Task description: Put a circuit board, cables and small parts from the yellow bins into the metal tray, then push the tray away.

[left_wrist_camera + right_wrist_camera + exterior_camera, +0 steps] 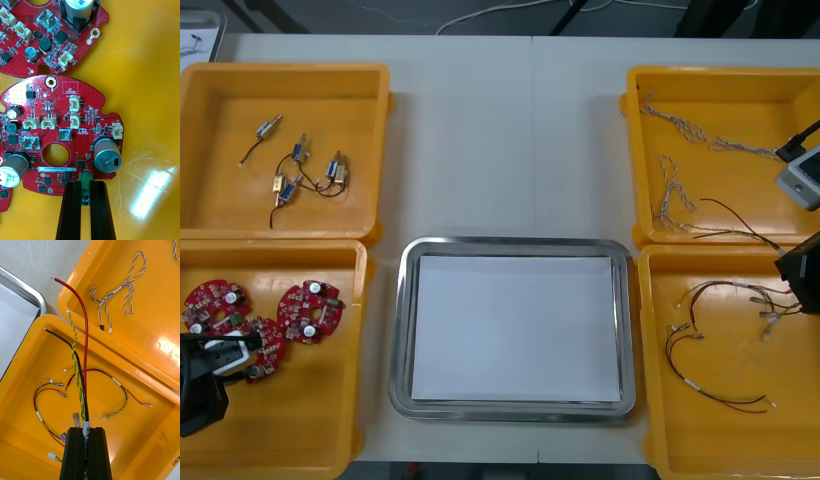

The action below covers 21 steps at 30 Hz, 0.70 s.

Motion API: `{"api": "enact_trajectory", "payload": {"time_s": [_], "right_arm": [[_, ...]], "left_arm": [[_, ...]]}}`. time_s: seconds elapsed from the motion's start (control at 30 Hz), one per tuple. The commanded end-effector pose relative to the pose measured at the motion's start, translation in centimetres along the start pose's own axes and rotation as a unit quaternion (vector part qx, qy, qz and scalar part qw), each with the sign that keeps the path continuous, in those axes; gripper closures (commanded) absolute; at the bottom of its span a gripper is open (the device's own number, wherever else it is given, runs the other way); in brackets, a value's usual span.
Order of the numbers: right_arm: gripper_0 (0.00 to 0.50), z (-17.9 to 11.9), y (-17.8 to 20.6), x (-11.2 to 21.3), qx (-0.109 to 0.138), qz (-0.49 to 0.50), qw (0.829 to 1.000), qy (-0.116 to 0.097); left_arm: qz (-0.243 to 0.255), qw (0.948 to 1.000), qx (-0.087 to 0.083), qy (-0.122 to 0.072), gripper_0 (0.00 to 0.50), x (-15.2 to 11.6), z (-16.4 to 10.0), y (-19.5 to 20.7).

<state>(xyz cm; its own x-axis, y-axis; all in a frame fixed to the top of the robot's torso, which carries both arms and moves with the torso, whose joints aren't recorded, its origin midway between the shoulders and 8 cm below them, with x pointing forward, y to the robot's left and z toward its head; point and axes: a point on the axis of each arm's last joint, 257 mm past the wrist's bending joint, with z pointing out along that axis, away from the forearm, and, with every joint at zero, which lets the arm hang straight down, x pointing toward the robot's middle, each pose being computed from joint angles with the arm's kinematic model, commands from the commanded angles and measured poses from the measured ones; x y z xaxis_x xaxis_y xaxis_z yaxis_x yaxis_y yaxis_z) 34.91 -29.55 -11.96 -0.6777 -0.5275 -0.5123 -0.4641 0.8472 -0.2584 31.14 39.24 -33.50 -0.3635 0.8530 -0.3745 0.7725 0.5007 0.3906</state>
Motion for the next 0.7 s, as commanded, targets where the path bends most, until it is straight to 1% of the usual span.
{"api": "enact_trajectory", "payload": {"time_s": [0.03, 0.17, 0.3, 0.43, 0.57, 0.63, 0.67, 0.7], "right_arm": [[0.5, -0.8, -0.8, 0.4, 0.021, -0.006, 1.0, 0.003], [0.5, -0.8, -0.8, 0.4, 0.021, -0.006, 1.0, 0.003], [0.5, -0.8, -0.8, 0.4, 0.021, -0.006, 1.0, 0.003], [0.5, -0.8, -0.8, 0.4, 0.021, -0.006, 1.0, 0.003], [0.5, -0.8, -0.8, 0.4, 0.021, -0.006, 1.0, 0.003], [0.5, -0.8, -0.8, 0.4, 0.021, -0.006, 1.0, 0.003], [0.5, -0.8, -0.8, 0.4, 0.021, -0.006, 1.0, 0.003], [0.5, -0.8, -0.8, 0.4, 0.021, -0.006, 1.0, 0.003]], "left_arm": [[-0.042, 0.999, -0.006, -0.008, 0.5, -0.6, -1.3, 1.0], [-0.043, 0.9991, 0.0, -0.007, 0.5, -0.4, -2.6, 1.3], [-0.04, 0.9992, 0.006, -0.006, 0.5, -0.3, -4.5, 1.7], [-0.03, 0.9995, 0.009, 0.001, 0.5, -0.1, -6.6, 2.1], [-0.003, 0.9998, 0.019, 0.004, 0.5, -1.0, -8.2, 1.9], [0.013, 0.9997, 0.02, 0.006, 0.5, -1.5, -8.6, 1.8], [0.009, 0.9997, 0.021, 0.005, 0.5, -1.8, -8.6, 1.8], [0.001, 0.9998, 0.017, 0.005, 0.5, -2.2, -8.8, 1.9]]}}
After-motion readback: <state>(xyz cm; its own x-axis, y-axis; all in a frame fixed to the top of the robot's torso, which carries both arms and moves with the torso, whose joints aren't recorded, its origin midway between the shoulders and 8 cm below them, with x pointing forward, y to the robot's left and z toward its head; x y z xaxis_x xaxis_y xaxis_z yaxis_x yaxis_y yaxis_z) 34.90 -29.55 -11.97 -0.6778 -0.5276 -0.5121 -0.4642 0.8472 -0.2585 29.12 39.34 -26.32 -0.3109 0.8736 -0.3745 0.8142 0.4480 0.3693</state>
